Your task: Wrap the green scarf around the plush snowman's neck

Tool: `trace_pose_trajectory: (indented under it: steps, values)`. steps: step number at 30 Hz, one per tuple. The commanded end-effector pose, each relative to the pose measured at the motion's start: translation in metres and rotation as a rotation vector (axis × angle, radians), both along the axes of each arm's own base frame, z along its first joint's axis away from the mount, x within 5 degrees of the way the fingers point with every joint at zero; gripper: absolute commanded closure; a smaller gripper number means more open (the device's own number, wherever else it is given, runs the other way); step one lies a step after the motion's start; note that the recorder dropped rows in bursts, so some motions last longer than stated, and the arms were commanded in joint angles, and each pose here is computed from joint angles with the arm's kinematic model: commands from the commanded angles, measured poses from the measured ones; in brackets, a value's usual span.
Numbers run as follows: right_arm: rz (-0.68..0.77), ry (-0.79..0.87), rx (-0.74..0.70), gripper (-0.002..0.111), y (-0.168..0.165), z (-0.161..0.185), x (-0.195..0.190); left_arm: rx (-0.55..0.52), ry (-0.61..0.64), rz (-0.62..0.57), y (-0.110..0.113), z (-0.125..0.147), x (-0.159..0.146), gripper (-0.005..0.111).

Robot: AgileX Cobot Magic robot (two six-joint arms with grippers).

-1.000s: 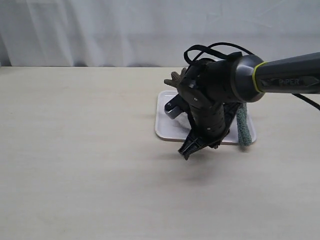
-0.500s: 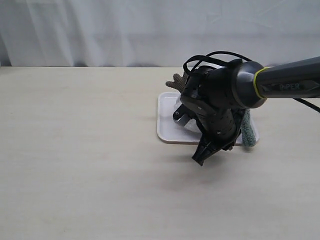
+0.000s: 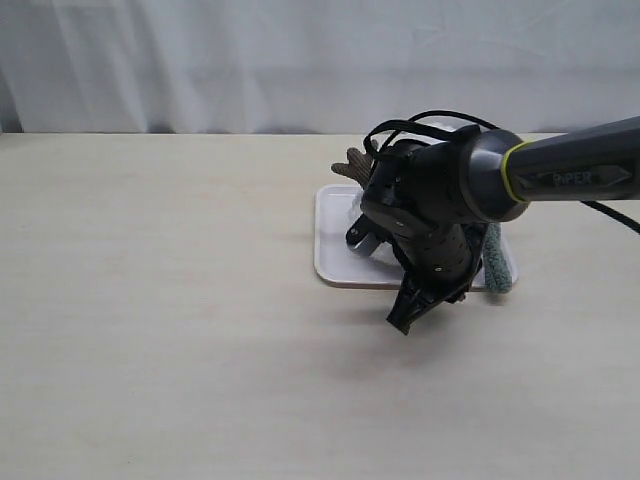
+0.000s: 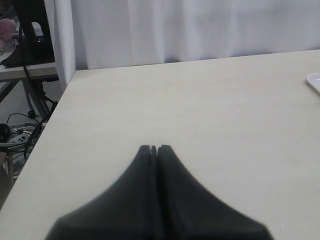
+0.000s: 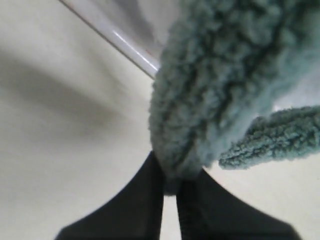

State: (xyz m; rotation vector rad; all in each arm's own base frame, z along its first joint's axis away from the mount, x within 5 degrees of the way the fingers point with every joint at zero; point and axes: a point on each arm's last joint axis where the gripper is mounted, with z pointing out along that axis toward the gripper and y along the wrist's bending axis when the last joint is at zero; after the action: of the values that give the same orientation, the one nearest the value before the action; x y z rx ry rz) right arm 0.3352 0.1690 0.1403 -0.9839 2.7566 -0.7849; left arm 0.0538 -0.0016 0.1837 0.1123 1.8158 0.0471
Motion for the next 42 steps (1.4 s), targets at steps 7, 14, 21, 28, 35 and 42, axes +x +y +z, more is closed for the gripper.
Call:
trace_pose_trajectory:
  steps: [7,14,21,28,35,42]
  values:
    - [-0.026,0.102,-0.034,0.058,-0.007,0.009,-0.01,-0.002,-0.011,0.001,0.0,0.0,0.0,0.107]
    - [-0.009,0.118,0.152,0.053,0.001,0.041,-0.022,-0.002,-0.011,0.001,0.0,0.0,0.0,0.107]
    - [-0.009,-0.064,0.534,0.053,0.022,0.085,-0.024,-0.002,-0.011,0.001,0.0,0.0,0.0,0.107]
    - [-0.074,-0.132,0.608,0.042,0.029,0.076,-0.015,-0.002,-0.012,0.001,0.0,0.0,0.0,0.107]
    - [-0.213,-0.222,0.515,0.042,0.022,0.054,-0.002,-0.002,-0.012,0.001,0.0,0.0,0.0,0.107]
    - [-0.216,-0.179,0.498,0.047,0.027,0.025,0.004,-0.002,-0.012,0.001,0.0,0.0,0.0,0.107]
